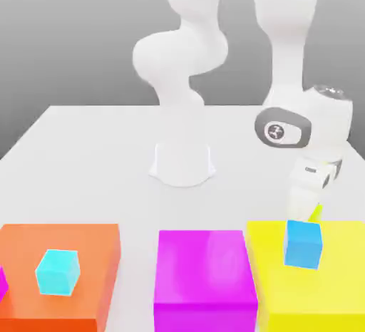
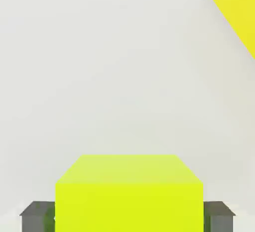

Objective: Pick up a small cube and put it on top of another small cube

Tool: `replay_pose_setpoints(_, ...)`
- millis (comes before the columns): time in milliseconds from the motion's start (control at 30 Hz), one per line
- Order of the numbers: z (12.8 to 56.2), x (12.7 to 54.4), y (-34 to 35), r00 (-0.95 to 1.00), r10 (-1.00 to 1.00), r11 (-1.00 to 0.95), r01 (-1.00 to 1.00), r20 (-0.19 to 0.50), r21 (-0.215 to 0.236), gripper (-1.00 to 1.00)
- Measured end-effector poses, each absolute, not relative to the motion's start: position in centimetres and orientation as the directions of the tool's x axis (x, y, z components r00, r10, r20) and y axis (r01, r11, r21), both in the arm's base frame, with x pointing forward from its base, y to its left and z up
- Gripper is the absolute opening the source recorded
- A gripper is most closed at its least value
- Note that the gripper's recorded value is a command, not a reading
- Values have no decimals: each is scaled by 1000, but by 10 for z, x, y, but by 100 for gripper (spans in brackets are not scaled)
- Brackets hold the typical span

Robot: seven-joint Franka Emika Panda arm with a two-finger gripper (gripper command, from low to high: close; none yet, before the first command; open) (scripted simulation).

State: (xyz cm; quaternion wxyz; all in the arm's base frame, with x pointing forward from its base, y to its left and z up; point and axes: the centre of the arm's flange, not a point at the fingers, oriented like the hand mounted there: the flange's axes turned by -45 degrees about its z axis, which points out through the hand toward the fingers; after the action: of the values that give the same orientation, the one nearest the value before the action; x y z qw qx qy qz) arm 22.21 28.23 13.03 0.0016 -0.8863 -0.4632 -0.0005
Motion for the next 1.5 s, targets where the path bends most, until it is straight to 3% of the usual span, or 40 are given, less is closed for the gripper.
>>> replay_pose_setpoints(100,130,222,282,571,821,-571,821,2,-2,-100)
replay_pose_setpoints(433,192,228,285,574,819,-574,819,-9,-6,-100)
replay_pose_setpoints(800,188,271,346,564,772,-614,780,-292,-118,-100)
replay_pose_setpoints(1033,196,296,381,547,697,-670,727,-464,-150,-100)
replay_pose_setpoints(1200,213,359,376,613,588,-771,622,-528,-137,-100)
replay_pose_setpoints(1400,254,502,259,826,323,-944,319,-462,-88,-100)
replay_pose_setpoints(1500,267,535,187,895,178,-984,168,-408,-61,-100)
